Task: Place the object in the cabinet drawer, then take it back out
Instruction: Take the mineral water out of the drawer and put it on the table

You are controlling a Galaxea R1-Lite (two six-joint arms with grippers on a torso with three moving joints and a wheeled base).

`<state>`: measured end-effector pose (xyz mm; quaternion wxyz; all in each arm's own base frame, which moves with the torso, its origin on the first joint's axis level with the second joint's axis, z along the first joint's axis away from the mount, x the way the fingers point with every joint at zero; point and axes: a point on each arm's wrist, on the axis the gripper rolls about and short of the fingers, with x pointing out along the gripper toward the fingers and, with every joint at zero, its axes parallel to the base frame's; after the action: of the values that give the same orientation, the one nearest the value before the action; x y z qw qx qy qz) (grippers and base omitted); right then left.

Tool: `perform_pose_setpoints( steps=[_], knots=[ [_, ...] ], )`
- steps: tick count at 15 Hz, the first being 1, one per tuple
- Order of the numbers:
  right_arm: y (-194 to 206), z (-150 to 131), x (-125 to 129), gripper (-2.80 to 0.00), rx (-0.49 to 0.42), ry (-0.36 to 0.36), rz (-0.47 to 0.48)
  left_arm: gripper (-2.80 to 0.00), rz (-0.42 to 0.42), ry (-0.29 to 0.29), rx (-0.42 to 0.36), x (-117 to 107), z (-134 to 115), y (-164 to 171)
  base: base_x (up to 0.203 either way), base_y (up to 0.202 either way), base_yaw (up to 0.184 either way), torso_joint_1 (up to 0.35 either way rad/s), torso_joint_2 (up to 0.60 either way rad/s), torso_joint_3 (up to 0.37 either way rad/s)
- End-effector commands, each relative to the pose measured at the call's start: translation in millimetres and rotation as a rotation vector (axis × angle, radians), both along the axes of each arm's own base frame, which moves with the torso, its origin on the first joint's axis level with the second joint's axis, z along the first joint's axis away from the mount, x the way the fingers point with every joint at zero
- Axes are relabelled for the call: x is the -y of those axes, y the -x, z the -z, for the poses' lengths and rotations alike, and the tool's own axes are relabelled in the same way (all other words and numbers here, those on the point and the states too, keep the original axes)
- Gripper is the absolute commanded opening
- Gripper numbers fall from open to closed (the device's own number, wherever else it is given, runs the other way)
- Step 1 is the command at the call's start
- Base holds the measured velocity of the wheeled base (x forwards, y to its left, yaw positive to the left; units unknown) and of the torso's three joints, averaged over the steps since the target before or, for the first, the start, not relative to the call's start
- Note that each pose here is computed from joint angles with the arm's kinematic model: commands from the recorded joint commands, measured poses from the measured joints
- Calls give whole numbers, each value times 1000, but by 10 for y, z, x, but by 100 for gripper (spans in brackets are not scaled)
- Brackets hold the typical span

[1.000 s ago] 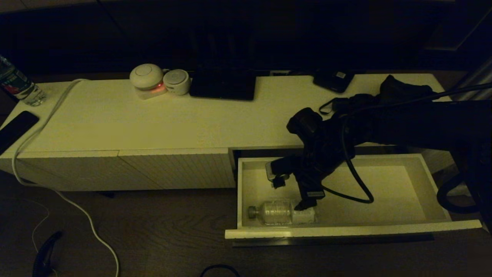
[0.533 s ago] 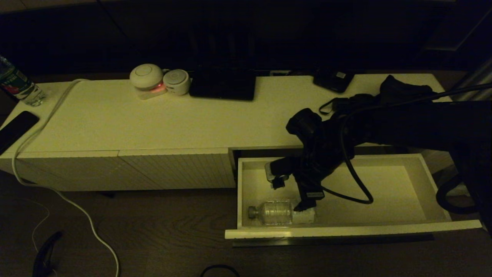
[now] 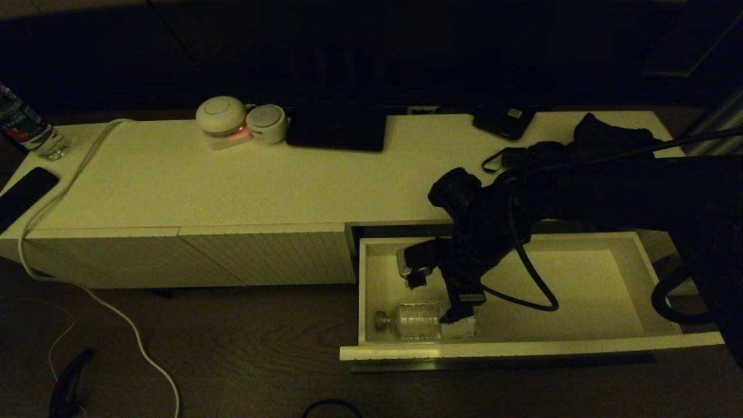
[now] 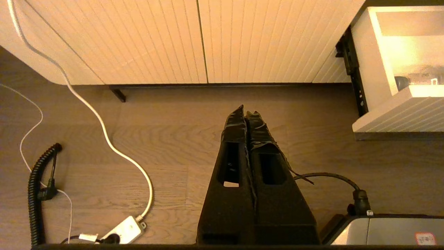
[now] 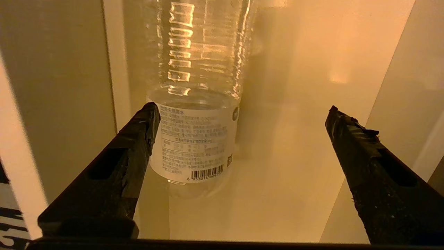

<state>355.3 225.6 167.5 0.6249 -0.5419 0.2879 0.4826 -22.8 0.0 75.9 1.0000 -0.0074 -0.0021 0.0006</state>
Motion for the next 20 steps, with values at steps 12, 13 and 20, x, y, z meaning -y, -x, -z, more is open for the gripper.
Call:
perform_pose_setpoints(
  steps=[12, 13, 20],
  knots=[
    [46, 20, -2, 0, -50, -2, -26, -280, 0, 0, 0, 0, 4, 0, 0, 0, 0, 0, 0, 0],
    [47, 20, -3, 0, -52, -4, -27, -280, 0, 0, 1, 0, 2, 1, 0, 0, 0, 0, 0, 0],
    [62, 48, -13, 0, -80, -8, -38, -280, 0, 0, 1, 0, 2, 1, 0, 0, 0, 0, 0, 0]
  ],
)
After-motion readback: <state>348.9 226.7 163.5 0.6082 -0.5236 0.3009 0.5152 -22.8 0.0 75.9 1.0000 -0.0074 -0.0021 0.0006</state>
